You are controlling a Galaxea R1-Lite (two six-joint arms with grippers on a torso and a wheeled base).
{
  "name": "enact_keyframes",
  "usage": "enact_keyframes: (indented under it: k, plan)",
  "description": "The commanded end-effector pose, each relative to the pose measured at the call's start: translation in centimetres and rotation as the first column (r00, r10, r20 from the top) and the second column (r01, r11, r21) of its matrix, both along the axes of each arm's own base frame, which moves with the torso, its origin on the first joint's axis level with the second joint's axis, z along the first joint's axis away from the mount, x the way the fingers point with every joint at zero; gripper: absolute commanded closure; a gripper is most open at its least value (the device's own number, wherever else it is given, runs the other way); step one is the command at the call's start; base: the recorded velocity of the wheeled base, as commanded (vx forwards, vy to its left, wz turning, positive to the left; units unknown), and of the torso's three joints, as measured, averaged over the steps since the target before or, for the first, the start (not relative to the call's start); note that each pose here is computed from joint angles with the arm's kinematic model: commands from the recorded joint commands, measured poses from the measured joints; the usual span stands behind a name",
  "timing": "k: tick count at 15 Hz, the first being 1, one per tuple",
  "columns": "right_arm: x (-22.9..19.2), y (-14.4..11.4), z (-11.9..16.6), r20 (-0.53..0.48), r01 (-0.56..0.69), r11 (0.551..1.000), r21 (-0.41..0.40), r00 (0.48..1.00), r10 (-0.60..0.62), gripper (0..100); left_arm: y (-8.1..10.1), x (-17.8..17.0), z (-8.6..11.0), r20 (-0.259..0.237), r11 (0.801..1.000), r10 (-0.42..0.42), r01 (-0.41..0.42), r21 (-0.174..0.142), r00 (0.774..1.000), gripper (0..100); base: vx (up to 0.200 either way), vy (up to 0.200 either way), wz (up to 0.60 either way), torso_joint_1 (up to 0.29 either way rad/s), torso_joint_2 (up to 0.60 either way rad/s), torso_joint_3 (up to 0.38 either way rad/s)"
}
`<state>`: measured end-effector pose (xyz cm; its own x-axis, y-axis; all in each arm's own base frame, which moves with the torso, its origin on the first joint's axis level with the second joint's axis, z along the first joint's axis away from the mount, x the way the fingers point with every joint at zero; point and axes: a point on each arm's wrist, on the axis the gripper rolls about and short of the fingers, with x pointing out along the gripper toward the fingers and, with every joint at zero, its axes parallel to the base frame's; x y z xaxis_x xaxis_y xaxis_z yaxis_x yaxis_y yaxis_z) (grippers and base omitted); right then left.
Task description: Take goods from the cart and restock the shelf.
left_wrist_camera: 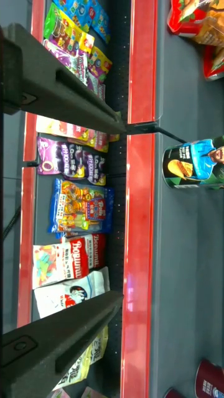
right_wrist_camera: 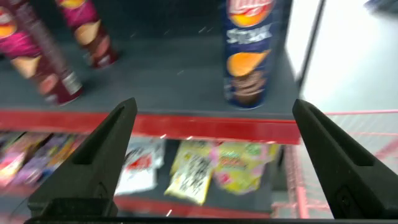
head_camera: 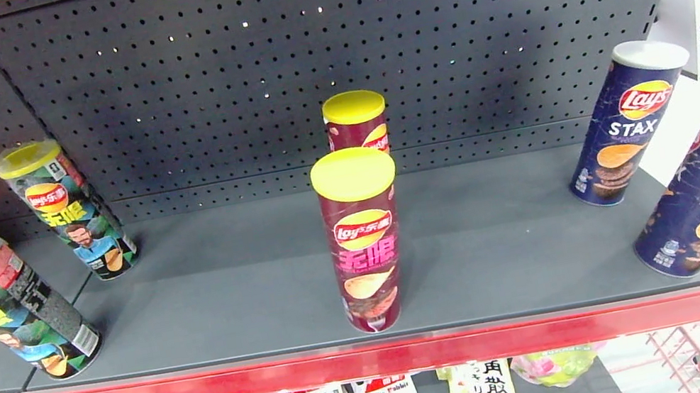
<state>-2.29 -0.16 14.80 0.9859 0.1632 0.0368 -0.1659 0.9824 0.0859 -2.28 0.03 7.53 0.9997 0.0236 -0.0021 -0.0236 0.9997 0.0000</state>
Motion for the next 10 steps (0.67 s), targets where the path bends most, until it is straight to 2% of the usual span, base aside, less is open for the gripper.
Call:
enact_keyframes:
  k: [1, 3, 5, 6, 10]
  plan:
    - [5.6, 1.7, 1.8, -0.385, -0.284, 0.959, -0.018, 0.887, 0.255, 0, 0.0, 0.0, 0.0, 0.001, 1.000, 0.001, -0.001, 0.000, 1.000, 0, 0.000, 0.000, 0.00, 0.000, 0.00, 0.000]
    - [7.7, 3.4, 1.5, -0.515, -0.329, 0.944, 0.013, 0.807, 0.289, 0, 0.0, 0.0, 0.0, 0.001, 1.000, 0.001, -0.001, 0.000, 1.000, 0, 0.000, 0.000, 0.00, 0.000, 0.00, 0.000]
    - [9.2, 4.7, 1.5, -0.580, -0.347, 0.937, -0.025, 0.769, 0.269, 0, 0.0, 0.0, 0.0, 0.001, 1.000, 0.001, -0.001, 0.000, 1.000, 0, 0.000, 0.000, 0.00, 0.000, 0.00, 0.000]
    - [10.9, 5.9, 1.5, -0.633, -0.353, 0.935, -0.043, 0.734, 0.248, 0, 0.0, 0.0, 0.0, 0.001, 1.000, 0.001, -0.001, 0.000, 1.000, 0, 0.000, 0.000, 0.00, 0.000, 0.00, 0.000]
    - [15.8, 8.9, 2.7, -0.673, -0.337, 0.940, -0.054, 0.708, 0.215, 0, 0.0, 0.0, 0.0, 0.001, 1.000, -0.001, 0.001, 0.000, 1.000, 0, 0.000, 0.000, 0.00, 0.000, 0.00, 0.000]
